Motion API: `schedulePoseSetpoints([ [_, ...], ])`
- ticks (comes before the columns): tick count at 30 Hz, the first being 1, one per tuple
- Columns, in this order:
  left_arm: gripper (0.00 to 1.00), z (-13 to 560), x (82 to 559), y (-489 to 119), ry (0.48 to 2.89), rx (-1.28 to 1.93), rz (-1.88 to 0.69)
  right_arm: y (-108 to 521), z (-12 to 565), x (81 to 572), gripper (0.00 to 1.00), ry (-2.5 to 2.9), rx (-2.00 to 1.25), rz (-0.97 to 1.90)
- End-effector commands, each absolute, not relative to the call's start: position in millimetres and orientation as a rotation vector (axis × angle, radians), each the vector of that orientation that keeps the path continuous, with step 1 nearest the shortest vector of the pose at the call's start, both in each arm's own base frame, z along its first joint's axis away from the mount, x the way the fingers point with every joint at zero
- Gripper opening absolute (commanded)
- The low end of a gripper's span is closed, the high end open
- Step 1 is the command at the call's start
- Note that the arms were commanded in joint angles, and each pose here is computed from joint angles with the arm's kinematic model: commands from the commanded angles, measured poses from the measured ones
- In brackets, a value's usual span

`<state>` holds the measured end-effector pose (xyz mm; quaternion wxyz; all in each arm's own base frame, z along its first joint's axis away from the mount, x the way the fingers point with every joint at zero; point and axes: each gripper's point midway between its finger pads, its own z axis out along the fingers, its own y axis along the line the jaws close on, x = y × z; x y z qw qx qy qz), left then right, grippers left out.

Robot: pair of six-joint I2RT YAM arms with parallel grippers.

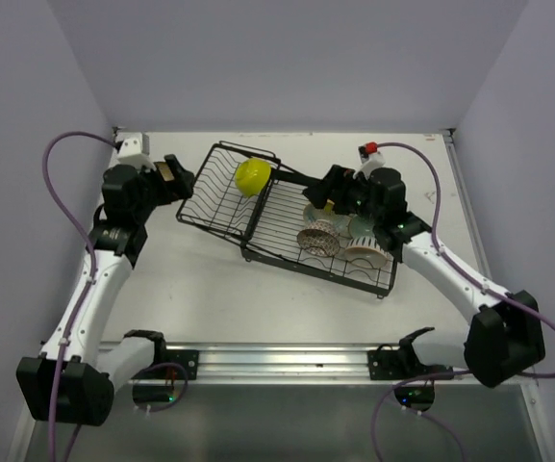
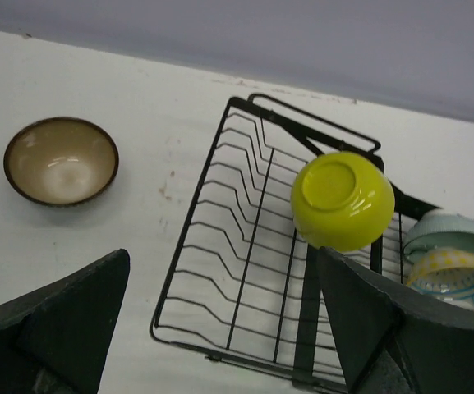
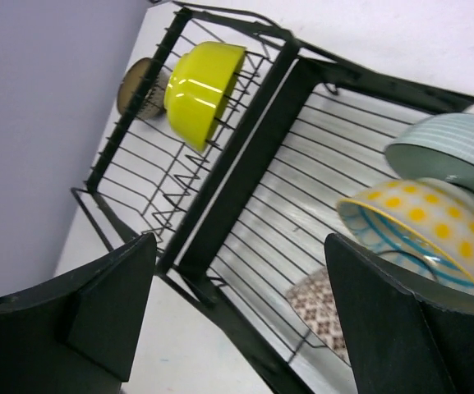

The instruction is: Unload the bowls from the dish rack

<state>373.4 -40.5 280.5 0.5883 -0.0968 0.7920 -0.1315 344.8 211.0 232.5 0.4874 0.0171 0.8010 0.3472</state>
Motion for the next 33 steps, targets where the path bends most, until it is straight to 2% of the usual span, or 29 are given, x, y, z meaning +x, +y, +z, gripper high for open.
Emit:
schedulePoseSetpoints([
  [1,1.0,292.6,359.5,-45.4,1.712,-0.111,-0.246,250.0,271.1,362.9,0.86,1.858,0.078,1.1],
  [13,1.0,309.4,343.5,-60.4,1.661,-0.087,-0.27,340.9,247.1,405.3,0.84,1.907,0.143,1.239],
  [18,1.0,312.9,339.6,-59.7,1.655,-0.094,-0.254,346.5,238.1,417.0,0.81,1.918,0.217,1.244],
  [33,1.0,314.3,335.4,-70.2,1.674,-0.058,-0.237,358.0,217.5,446.3,0.79,1.937,0.293,1.221],
])
